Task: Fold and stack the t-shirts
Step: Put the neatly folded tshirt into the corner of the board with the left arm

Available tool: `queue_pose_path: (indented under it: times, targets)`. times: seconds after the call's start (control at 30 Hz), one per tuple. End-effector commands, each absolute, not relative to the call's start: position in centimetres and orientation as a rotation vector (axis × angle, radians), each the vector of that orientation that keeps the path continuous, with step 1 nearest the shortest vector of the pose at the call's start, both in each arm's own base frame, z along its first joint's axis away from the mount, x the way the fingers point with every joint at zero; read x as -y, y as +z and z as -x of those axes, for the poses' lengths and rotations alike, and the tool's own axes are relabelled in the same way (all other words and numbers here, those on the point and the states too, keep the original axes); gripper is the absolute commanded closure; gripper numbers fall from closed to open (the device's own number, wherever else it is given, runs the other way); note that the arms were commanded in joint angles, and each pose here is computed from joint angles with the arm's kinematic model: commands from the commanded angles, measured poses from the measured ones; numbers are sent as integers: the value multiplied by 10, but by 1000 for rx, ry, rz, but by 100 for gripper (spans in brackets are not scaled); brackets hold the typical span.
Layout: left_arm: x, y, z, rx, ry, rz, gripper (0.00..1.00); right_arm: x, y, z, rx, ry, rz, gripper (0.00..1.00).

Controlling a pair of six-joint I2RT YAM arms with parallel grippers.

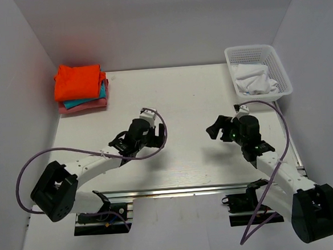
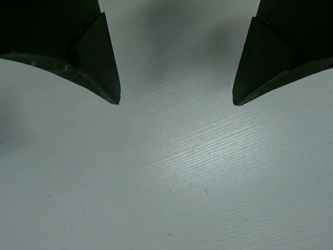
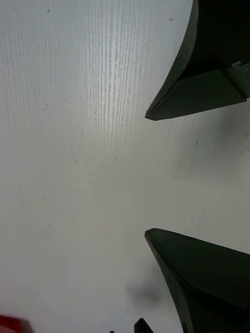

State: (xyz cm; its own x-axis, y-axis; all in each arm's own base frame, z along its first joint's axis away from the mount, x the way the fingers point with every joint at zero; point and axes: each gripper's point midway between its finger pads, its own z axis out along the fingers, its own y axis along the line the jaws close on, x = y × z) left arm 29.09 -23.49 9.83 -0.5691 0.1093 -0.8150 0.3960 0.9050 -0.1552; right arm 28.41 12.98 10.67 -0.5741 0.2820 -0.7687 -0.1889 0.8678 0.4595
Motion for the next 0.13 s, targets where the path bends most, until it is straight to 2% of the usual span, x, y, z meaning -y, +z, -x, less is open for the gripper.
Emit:
queue_pose_path:
  times: [0.0,0.1]
  targets:
    - [231,119,-293,-2086,-381,-297,1,-136,128,-290,-1992,674,-28,10]
    - [237,126,-288,-2060,-401,-308,1,-137,129,-289,-1981,685,-29,10]
